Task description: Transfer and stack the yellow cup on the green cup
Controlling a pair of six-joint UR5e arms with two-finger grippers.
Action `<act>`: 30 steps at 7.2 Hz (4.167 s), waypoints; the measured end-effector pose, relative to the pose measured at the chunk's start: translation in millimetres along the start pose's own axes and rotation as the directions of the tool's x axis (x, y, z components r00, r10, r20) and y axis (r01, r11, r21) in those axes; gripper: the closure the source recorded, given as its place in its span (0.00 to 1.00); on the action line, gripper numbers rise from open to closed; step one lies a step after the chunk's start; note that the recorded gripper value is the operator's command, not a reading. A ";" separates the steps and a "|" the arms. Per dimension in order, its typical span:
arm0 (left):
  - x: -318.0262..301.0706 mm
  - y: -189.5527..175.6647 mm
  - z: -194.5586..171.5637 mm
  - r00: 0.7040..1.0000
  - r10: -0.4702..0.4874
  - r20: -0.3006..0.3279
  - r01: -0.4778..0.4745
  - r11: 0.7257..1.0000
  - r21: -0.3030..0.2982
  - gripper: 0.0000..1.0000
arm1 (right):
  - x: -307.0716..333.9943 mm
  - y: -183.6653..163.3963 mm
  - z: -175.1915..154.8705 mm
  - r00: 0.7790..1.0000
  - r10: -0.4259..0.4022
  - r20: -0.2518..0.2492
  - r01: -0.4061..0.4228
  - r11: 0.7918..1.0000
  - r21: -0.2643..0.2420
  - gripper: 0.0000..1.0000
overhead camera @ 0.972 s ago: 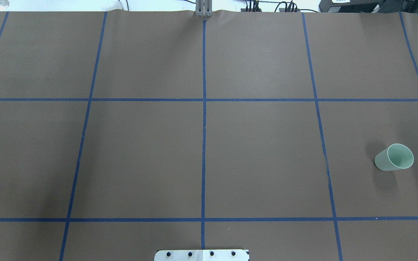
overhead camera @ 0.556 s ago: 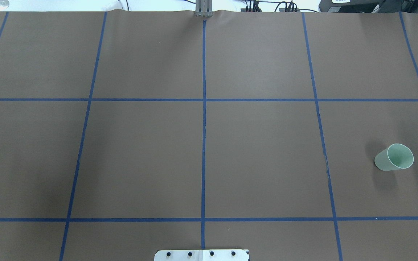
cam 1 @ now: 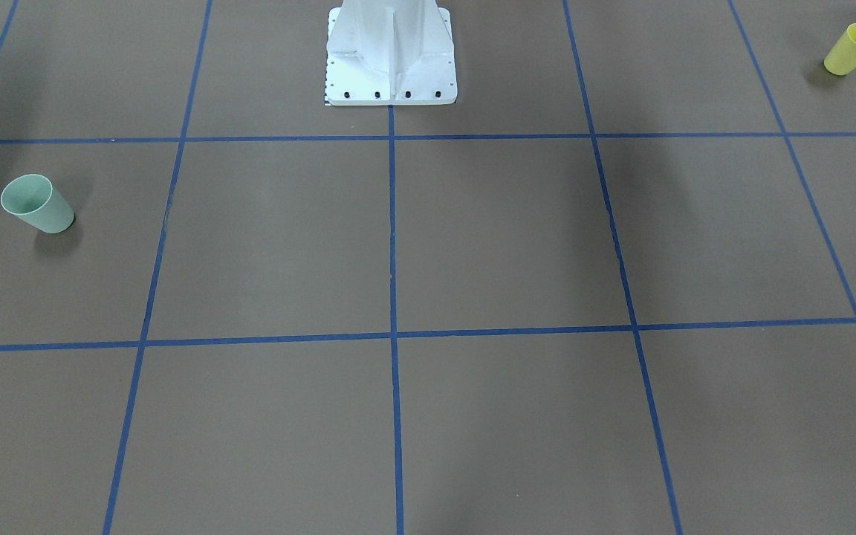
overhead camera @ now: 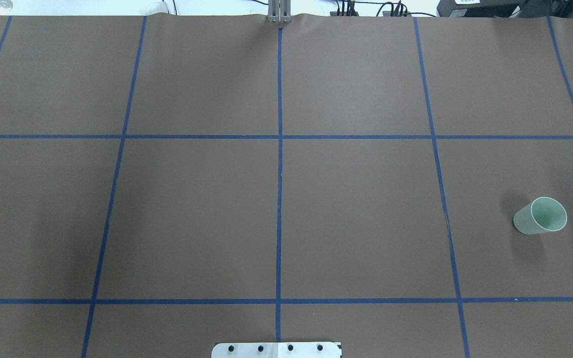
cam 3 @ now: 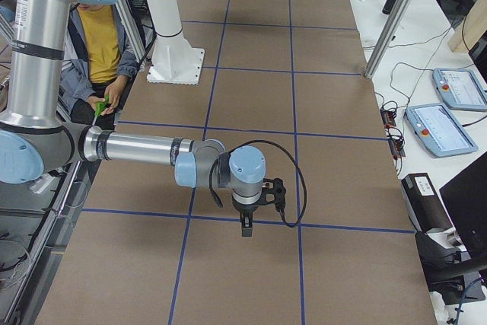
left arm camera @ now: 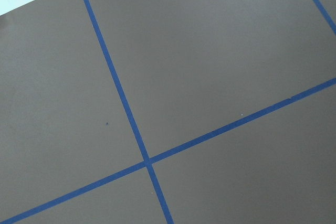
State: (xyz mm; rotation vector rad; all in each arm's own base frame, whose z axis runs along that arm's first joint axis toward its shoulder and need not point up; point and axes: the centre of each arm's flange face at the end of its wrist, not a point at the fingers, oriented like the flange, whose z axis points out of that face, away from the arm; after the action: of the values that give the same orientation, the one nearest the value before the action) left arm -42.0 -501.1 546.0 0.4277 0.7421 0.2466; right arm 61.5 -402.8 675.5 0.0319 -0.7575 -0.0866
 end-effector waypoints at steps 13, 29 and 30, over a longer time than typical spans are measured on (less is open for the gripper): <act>-63.1 177.6 58.3 0.058 -0.787 0.615 0.580 0.528 0.620 0.00 | 21.2 48.2 24.8 0.999 0.051 -0.013 -0.051 0.997 -0.060 0.00; 21.6 344.0 249.6 -0.977 -0.060 0.205 0.200 0.080 0.977 0.00 | 18.2 51.4 22.4 0.999 0.035 -0.009 -0.035 0.998 -0.052 0.00; 18.2 355.5 246.0 -0.981 -0.023 0.193 0.191 0.082 0.978 0.00 | 17.7 50.6 21.7 0.999 0.032 -0.009 -0.032 0.998 -0.049 0.00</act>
State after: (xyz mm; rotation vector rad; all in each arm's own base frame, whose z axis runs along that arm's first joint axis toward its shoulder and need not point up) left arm 118.7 -250.3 859.8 -0.4754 -1.2463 -1.8251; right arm 62.7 -353.9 706.4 -0.0269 -0.7474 -0.0744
